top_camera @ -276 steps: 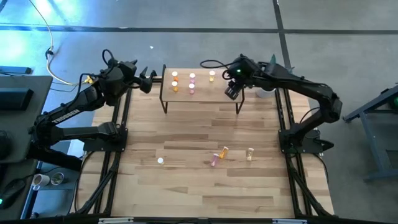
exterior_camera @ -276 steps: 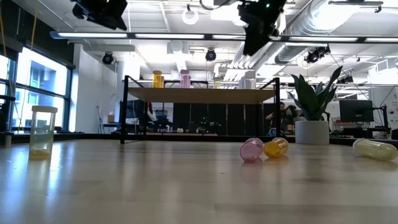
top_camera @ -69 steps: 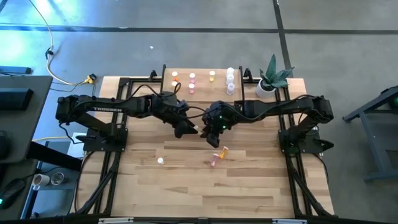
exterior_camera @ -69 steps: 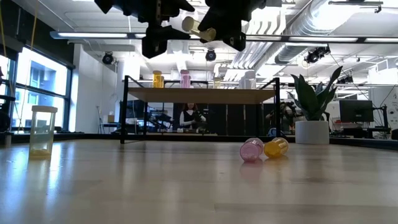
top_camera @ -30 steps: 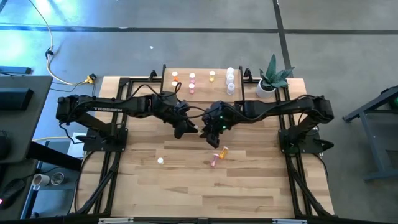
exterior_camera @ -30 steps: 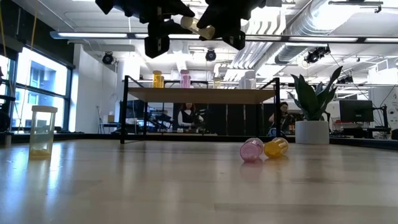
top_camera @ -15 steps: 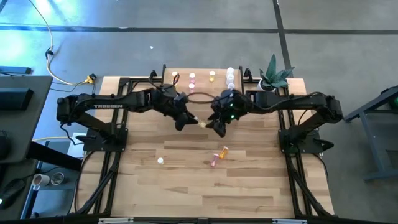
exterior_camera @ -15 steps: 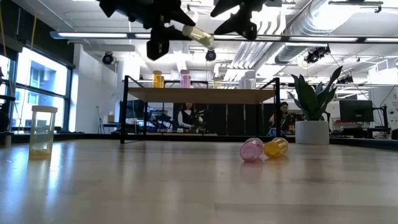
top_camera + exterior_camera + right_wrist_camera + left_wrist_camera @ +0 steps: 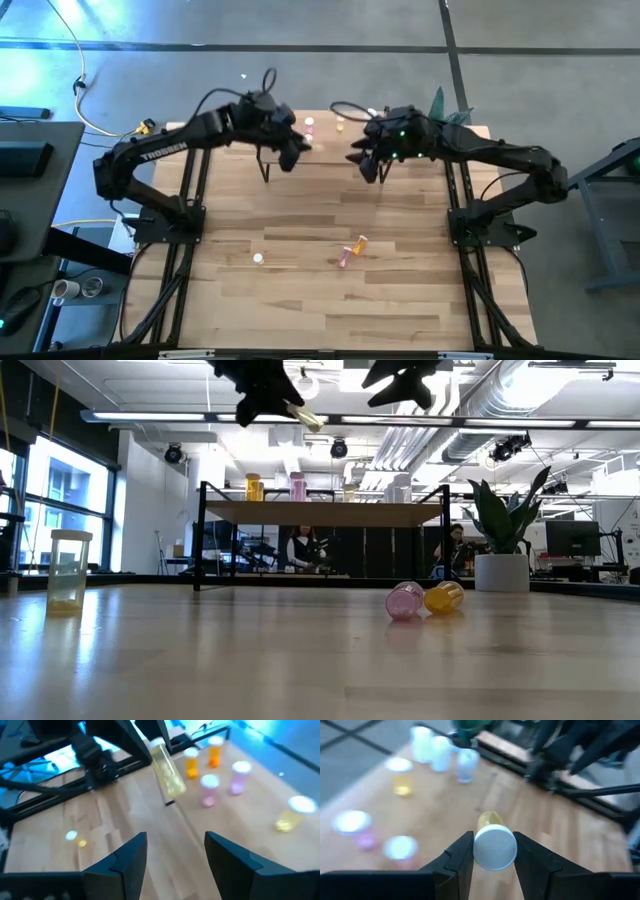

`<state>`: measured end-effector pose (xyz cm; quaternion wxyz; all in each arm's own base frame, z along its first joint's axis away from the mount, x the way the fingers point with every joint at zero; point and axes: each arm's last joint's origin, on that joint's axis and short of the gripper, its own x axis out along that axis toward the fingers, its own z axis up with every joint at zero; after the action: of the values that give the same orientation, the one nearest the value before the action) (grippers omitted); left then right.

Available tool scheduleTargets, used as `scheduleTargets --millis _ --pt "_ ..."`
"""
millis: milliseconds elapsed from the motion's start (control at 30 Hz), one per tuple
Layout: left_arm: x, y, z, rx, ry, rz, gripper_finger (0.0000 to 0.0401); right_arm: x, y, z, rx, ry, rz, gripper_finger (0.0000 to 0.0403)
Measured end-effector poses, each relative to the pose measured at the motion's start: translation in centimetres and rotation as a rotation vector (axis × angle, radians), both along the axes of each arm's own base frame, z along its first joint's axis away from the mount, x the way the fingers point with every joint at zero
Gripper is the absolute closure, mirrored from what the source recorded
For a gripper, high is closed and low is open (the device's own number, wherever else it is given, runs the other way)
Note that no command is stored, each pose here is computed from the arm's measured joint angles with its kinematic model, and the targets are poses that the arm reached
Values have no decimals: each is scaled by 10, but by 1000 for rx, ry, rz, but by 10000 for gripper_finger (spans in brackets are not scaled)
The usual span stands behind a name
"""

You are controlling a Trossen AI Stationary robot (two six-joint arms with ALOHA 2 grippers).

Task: Pick and place medicine bottles onto shelf by color
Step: Put the right yellow pill bottle on the shelf aligned with the other yellow pill bottle

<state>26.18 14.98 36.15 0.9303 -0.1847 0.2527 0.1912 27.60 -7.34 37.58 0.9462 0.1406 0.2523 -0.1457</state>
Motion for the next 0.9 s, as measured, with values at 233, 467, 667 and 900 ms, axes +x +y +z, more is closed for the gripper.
scheduleTargets --millis 233,467,667,900 --pt "-7 30 30 73 147 82 288 -9 -18 -1 -5 32 -60 212" --pt "2 48 43 58 233 103 288 -16 -30 -5 -4 83 -129 212" --pt "20 49 40 -5 240 99 288 -20 -37 -6 1 94 -158 212" --pt "43 32 26 -65 273 -9 288 -22 -41 -6 -5 90 -91 212"
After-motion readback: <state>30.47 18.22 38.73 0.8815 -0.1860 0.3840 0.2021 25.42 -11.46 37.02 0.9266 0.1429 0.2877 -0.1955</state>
